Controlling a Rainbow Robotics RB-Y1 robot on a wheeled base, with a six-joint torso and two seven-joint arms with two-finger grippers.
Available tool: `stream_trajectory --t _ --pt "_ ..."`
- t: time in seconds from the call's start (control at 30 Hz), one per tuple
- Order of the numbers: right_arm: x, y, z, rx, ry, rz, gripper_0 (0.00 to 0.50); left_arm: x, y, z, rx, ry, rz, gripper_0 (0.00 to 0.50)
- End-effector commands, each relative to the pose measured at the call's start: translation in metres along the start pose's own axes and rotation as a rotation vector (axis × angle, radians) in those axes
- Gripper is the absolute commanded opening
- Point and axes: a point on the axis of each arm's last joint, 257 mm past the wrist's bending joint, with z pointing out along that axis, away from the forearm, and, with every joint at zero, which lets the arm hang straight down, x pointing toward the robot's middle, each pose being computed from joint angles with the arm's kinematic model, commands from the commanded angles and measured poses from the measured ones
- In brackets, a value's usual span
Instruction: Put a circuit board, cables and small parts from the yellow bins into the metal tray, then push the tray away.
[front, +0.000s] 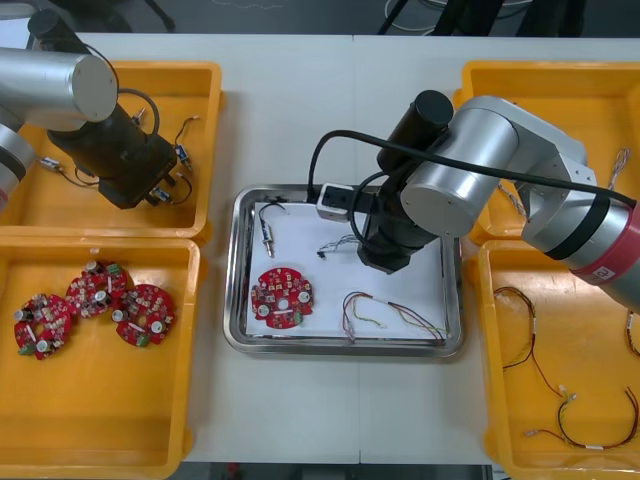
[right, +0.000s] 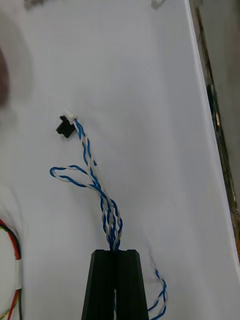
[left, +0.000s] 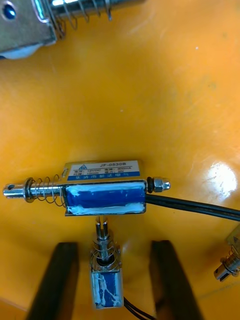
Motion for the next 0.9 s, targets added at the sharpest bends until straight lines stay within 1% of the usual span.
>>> stream_trajectory --t 0.03,0.23,0.4,0.47,0.57,0.6,0.63,0.67,0.7,0.73,0.77,0.8,0.83,0.87,0.9 --pt "0.007 -0.026 -0.006 0.061 0.027 -0.067 0.000 0.010 -0.016 -0.004 0.007 0.009 0.087 0.000" --pt "0.020 -0.034 -0.002 0.084 0.046 -0.082 0.000 0.011 -0.017 -0.005 0.010 0.012 0.089 0.000" --pt "0.026 -0.040 0.000 0.102 0.047 -0.090 0.000 0.009 -0.016 -0.010 0.010 0.012 0.088 0.000" --pt "0.027 -0.040 0.000 0.101 0.049 -0.088 0.000 0.004 -0.012 -0.018 0.002 0.012 0.083 0.000" --pt "0.031 -0.042 0.001 0.103 0.056 -0.083 0.000 -0.004 -0.005 -0.041 -0.018 0.014 0.090 0.000" --pt "0.032 -0.042 0.001 0.103 0.058 -0.081 0.012 -0.004 -0.004 -0.045 -0.022 0.015 0.091 0.000" --pt "0.034 -0.043 0.002 0.102 0.062 -0.078 0.046 -0.008 -0.002 -0.054 -0.026 0.010 0.096 0.000" --pt "0.033 -0.042 0.002 0.098 0.059 -0.073 0.106 -0.009 0.000 -0.063 -0.031 0.011 0.100 0.000" --pt "0.033 -0.042 0.002 0.097 0.059 -0.073 0.144 -0.011 0.001 -0.068 -0.033 0.008 0.103 0.000" --pt "0.033 -0.041 0.002 0.094 0.057 -0.070 0.218 -0.013 0.003 -0.079 -0.038 0.002 0.112 0.000" --pt "0.032 -0.041 0.002 0.092 0.056 -0.067 0.403 -0.014 0.005 -0.087 -0.044 -0.002 0.120 0.000" --pt "0.033 -0.041 0.002 0.092 0.058 -0.068 0.454 -0.014 0.006 -0.091 -0.046 -0.006 0.129 0.000" --pt "0.032 -0.040 0.002 0.090 0.056 -0.068 0.500 -0.014 0.007 -0.099 -0.056 -0.014 0.146 0.000" --pt "0.032 -0.041 0.002 0.092 0.055 -0.066 0.500 -0.014 0.007 -0.106 -0.062 -0.027 0.164 0.000" --pt "0.031 -0.040 0.002 0.091 0.053 -0.069 0.500 -0.013 0.008 -0.109 -0.066 -0.032 0.174 0.000"
